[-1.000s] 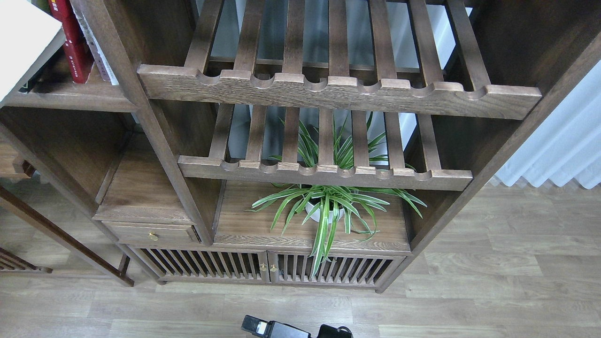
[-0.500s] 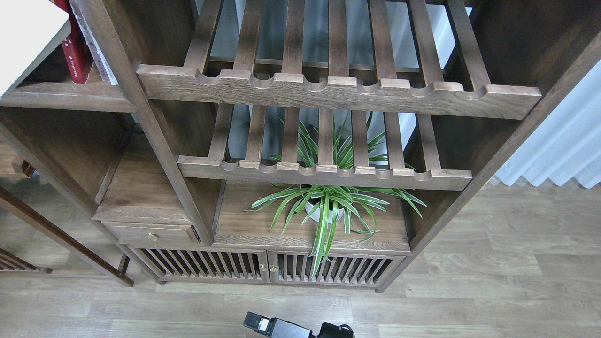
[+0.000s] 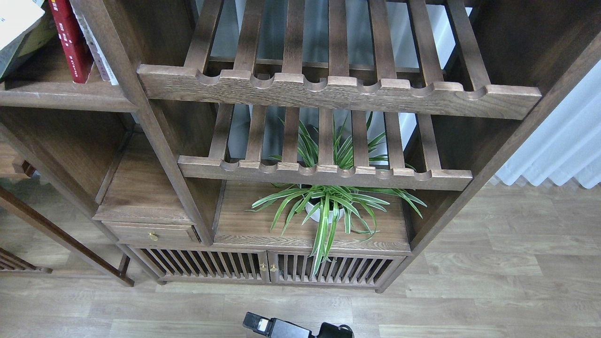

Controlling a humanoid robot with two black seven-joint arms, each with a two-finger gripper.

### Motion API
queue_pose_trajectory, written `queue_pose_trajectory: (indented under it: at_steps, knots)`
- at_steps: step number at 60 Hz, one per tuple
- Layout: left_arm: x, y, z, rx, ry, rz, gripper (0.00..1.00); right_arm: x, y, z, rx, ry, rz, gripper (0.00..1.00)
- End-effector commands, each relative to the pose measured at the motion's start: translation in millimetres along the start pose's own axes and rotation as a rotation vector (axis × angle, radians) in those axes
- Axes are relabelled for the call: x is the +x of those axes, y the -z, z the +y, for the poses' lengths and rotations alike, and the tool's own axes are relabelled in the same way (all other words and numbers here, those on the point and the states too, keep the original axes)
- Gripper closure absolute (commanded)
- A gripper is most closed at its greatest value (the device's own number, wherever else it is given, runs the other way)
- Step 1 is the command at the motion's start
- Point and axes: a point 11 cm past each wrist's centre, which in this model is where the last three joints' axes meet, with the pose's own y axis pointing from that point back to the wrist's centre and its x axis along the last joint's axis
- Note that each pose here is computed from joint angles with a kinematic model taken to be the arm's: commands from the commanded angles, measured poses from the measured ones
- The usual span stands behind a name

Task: Organize books on shelf
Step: 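Place the white paperback on the side shelf with the left gripper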

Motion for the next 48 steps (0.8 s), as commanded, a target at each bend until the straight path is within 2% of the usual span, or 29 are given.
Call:
queue_pose_trajectory:
  at_steps: [1, 22, 48]
  knots:
    - [-7.3, -15.5, -12.1, 0.023, 0.020, -0.092, 0.97, 0.0, 0.6, 0.3, 0.001, 0.000, 0.001, 0.00]
    - [-24.4, -40.1, -48.5, 0.087, 0.047, -0.324, 0.96, 0.3, 0.9, 0.8, 0.003, -0.002, 0.001, 0.00]
    - [-24.7, -32.5, -94.9, 0.158, 0.044, -0.390, 0.96, 1.0, 1.3, 1.6, 0.005, -0.004, 0.000, 0.00]
